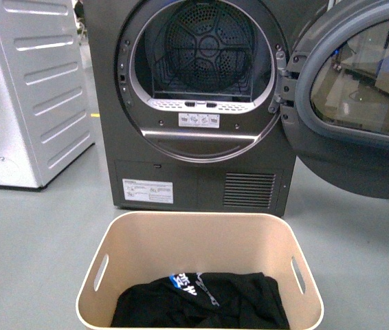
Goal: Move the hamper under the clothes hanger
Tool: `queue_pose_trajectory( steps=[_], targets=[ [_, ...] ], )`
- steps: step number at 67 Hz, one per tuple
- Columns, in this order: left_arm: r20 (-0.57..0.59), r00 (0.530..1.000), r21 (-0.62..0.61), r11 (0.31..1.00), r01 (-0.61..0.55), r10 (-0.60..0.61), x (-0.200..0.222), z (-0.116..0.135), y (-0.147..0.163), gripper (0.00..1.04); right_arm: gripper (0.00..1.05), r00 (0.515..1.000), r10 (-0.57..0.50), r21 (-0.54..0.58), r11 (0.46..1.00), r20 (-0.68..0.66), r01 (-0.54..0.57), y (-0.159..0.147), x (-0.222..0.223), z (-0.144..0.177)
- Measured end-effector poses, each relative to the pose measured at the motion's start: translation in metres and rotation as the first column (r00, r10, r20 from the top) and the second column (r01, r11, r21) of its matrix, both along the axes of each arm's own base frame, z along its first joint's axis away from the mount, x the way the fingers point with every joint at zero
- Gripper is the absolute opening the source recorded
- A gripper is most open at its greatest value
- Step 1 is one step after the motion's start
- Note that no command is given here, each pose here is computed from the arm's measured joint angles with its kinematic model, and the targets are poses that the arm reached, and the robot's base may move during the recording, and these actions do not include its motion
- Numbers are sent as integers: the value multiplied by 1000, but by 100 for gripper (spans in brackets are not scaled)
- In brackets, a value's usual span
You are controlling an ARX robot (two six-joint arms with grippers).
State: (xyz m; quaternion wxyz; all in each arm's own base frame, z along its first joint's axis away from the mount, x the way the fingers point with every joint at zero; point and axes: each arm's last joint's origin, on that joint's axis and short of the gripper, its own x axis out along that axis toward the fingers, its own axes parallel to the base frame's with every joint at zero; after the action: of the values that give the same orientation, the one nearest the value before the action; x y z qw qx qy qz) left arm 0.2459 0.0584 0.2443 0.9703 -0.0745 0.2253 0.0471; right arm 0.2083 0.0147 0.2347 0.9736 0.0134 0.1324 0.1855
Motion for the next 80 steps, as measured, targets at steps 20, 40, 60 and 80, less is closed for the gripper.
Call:
queue_pose_trajectory(
  steps=[20,40,60,80],
  targets=[
    [-296,953,21,997,78,-68,130,-67,-9,98,97,948,-47,-113,994,-315,12,40,131,-49],
    [-434,895,83,985,151,-101,157,-157,-55,98,97,890,-124,-257,966,-438,8,61,180,-124],
    [-436,891,69,983,172,-125,176,-181,-69,98,97,849,-170,-306,952,-500,10,64,207,-163],
    [-401,904,59,981,185,-147,192,-191,-83,98,97,804,-224,-318,947,-551,46,51,220,-197]
  ],
)
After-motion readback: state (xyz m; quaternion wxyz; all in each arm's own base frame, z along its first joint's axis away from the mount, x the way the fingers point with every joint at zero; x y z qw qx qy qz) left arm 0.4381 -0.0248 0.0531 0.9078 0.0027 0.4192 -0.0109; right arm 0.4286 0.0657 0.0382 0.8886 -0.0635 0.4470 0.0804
